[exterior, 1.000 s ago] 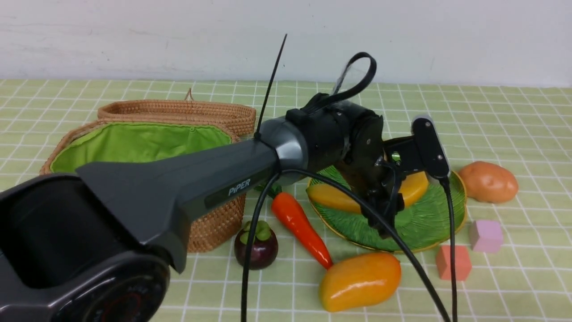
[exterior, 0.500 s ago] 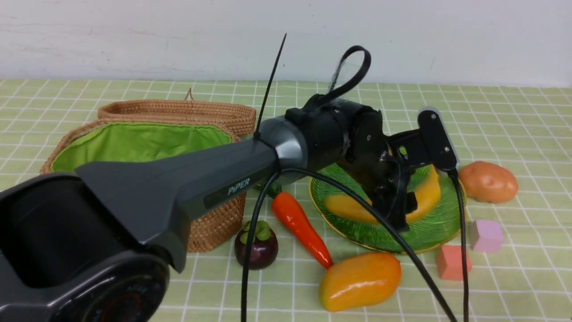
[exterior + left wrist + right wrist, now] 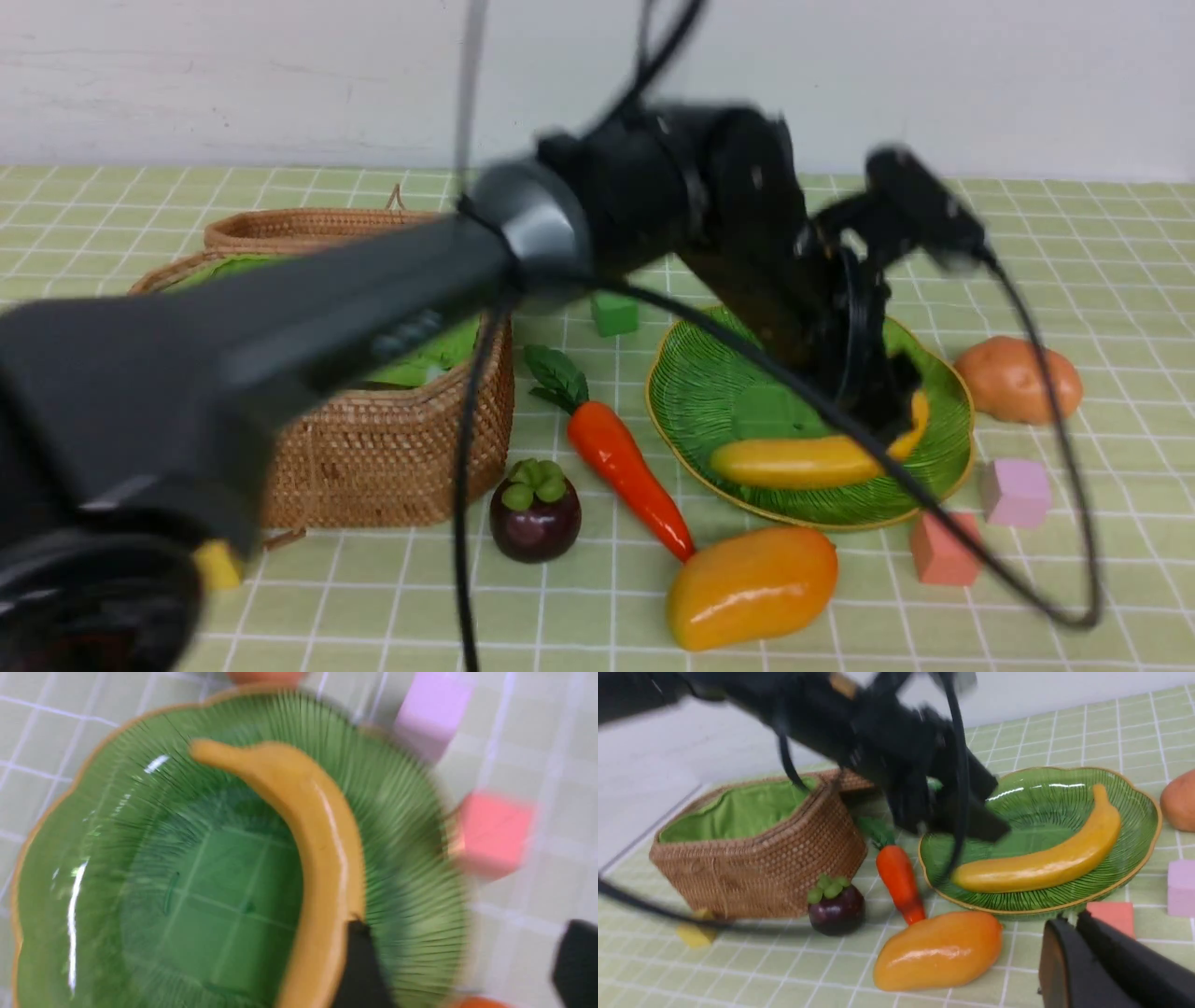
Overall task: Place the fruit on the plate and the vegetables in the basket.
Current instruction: Grab a mangosteen with your left arm and put it on the plate on the right
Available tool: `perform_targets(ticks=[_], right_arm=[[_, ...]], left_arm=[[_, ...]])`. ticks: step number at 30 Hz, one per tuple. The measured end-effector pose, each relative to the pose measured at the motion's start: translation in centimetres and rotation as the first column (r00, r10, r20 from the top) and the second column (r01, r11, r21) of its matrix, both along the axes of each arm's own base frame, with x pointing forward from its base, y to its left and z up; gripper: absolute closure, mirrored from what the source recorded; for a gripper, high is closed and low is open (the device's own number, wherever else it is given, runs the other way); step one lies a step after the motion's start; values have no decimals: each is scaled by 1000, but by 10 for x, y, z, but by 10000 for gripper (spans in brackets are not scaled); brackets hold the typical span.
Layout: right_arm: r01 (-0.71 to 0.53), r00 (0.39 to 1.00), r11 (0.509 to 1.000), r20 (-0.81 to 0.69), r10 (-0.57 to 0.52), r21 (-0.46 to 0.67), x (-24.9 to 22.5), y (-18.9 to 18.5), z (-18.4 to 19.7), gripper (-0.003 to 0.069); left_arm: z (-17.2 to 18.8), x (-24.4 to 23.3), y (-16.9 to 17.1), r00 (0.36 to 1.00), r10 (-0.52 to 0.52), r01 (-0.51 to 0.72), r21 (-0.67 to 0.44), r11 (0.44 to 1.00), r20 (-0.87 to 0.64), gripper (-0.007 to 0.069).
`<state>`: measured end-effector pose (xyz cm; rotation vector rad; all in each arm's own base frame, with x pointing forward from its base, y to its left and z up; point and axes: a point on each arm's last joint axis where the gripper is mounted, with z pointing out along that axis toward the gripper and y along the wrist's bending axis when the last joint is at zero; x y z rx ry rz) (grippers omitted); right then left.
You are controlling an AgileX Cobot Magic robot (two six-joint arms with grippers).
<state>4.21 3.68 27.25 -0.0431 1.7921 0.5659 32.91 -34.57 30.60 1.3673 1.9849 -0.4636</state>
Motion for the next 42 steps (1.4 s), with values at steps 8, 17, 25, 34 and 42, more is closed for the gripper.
perform_targets(ticks=[8,17,25,34,42], right_arm=[[-73,993,989,-102,60,-126,2,2,18,620],[-84,991,987,-118,68,-134,1,3,17,617],[-84,991,987,-118,68,-134,1,3,17,614],[-82,991,987,-118,66,-140,1,2,16,605],[-86,991,988,-117,71,-127,1,3,17,596]], left_arm=[[82,-46,58,974,201,-194,77,978,-103,638],[73,-93,114,851,459,-417,202,886,-254,638],[-2,-99,126,682,657,-554,361,750,-320,624],[-44,-68,110,613,746,-665,338,666,-261,218],[-51,-56,109,548,808,-755,289,589,-216,-3]])
